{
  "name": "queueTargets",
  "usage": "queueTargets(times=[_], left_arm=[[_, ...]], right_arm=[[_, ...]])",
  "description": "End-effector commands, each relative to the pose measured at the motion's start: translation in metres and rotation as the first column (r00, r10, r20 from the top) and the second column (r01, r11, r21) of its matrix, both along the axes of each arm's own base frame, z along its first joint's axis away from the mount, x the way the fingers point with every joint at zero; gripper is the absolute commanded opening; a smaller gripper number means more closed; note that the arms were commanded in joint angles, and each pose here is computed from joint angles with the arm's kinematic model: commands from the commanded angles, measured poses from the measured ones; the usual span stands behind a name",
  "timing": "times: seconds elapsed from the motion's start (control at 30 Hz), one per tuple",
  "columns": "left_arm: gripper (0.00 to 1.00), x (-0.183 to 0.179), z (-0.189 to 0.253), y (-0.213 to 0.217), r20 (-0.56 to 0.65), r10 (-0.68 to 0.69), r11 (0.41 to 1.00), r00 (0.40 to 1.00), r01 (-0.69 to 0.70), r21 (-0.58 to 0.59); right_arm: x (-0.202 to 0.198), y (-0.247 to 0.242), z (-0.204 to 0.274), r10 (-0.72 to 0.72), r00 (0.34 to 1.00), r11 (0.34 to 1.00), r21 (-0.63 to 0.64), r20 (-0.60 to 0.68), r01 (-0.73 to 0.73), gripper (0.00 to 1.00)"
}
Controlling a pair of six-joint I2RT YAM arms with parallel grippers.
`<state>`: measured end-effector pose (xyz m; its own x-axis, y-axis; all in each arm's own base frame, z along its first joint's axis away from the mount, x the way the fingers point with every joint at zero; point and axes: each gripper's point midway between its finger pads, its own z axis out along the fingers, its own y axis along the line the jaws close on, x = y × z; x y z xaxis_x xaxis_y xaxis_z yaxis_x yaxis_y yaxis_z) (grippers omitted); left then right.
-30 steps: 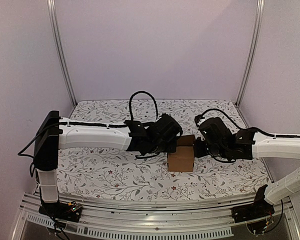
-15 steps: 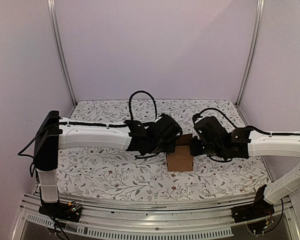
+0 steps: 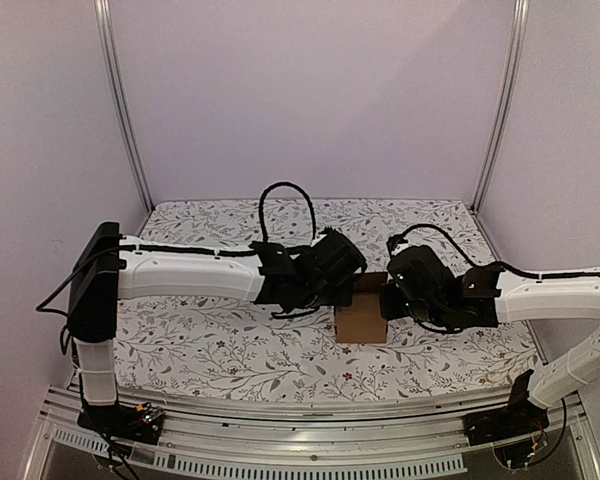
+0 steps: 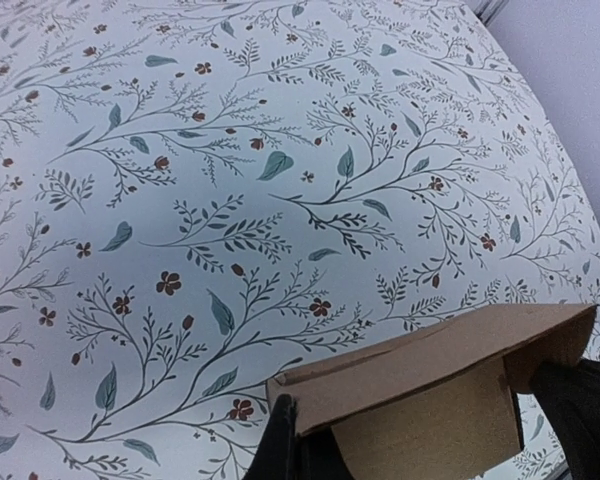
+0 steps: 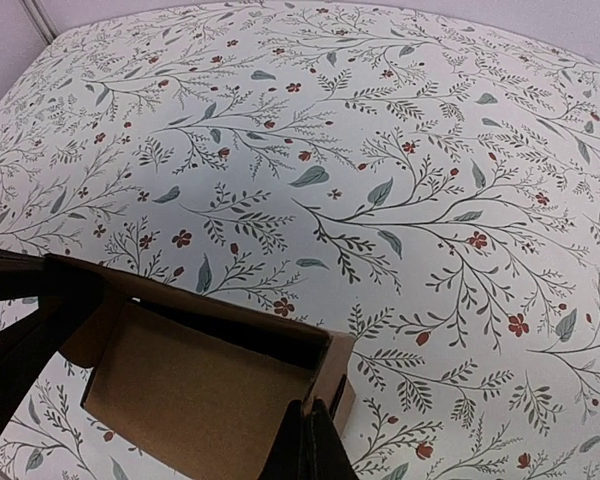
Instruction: Fold the paper box
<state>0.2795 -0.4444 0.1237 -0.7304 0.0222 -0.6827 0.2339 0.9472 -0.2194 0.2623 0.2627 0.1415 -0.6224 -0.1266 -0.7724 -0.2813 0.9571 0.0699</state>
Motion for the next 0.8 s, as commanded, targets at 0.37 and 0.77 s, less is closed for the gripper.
queueTargets(times=[0.37,0.77], left_arm=[[0.0,-0.077,-0.135,0.049,-0.296,-0.099,0.93,0.95,0.195,0.313],[0.0,-0.088,-0.146,0.066,-0.32,-0.077,0.917,0.944,0.193,0.349]], right_arm=[[-0.039,-0.017,-0.059,0.005,0.993,1.0,-0.013,-0.12,-0.007,0.0],[-0.046,-0.023,-0.062,0.011,0.991,1.0,-0.006,-0.132,-0.012,0.0]])
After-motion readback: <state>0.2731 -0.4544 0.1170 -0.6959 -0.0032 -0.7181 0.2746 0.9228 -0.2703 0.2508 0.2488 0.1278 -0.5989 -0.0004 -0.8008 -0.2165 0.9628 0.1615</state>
